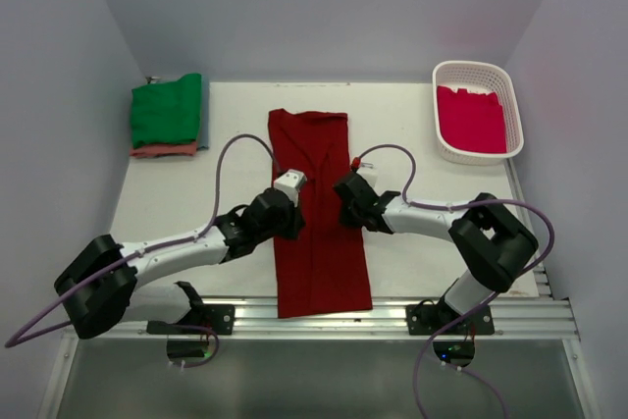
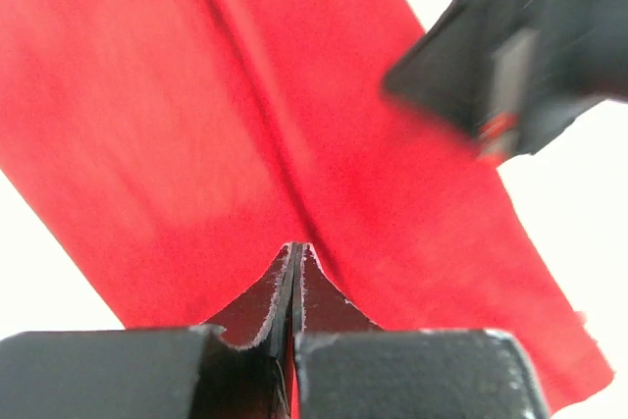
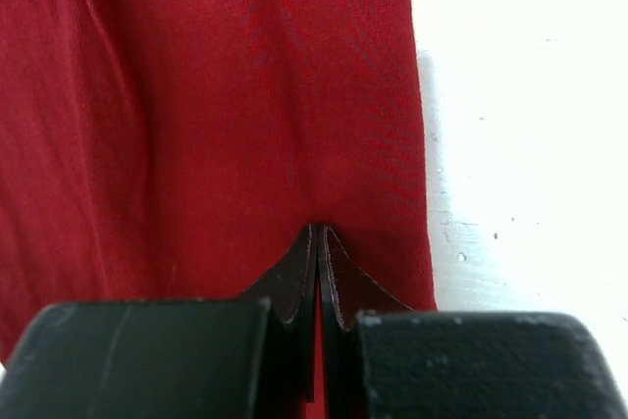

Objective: Fold and stack the t-shirts
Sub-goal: Fold the tshirt

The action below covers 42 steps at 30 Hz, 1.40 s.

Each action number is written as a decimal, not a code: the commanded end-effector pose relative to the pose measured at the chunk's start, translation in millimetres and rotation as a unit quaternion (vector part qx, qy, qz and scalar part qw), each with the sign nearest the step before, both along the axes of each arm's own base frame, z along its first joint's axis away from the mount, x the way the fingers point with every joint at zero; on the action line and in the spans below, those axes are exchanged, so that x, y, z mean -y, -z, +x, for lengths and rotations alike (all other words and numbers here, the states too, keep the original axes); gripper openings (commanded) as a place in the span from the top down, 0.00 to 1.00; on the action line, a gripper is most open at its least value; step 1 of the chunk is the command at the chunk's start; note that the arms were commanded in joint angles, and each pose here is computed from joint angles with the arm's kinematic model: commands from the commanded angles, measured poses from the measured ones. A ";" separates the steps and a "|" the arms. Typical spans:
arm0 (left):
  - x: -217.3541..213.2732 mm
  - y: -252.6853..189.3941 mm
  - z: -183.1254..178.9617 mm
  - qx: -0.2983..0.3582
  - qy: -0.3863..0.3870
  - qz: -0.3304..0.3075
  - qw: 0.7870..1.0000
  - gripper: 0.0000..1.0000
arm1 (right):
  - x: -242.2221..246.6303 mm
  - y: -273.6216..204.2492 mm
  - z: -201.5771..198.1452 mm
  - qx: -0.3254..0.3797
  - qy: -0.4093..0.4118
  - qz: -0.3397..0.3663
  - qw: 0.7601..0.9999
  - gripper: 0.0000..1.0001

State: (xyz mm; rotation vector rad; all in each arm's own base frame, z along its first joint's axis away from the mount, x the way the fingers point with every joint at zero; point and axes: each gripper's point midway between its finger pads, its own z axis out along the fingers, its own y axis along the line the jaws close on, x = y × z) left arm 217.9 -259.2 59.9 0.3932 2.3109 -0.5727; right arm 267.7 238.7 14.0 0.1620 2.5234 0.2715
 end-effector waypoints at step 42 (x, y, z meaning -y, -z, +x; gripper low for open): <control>95.5 -47.6 197.3 0.065 -0.001 -0.060 0.996 1.00 | -14.7 -97.7 165.4 0.049 -0.080 0.111 0.989 1.00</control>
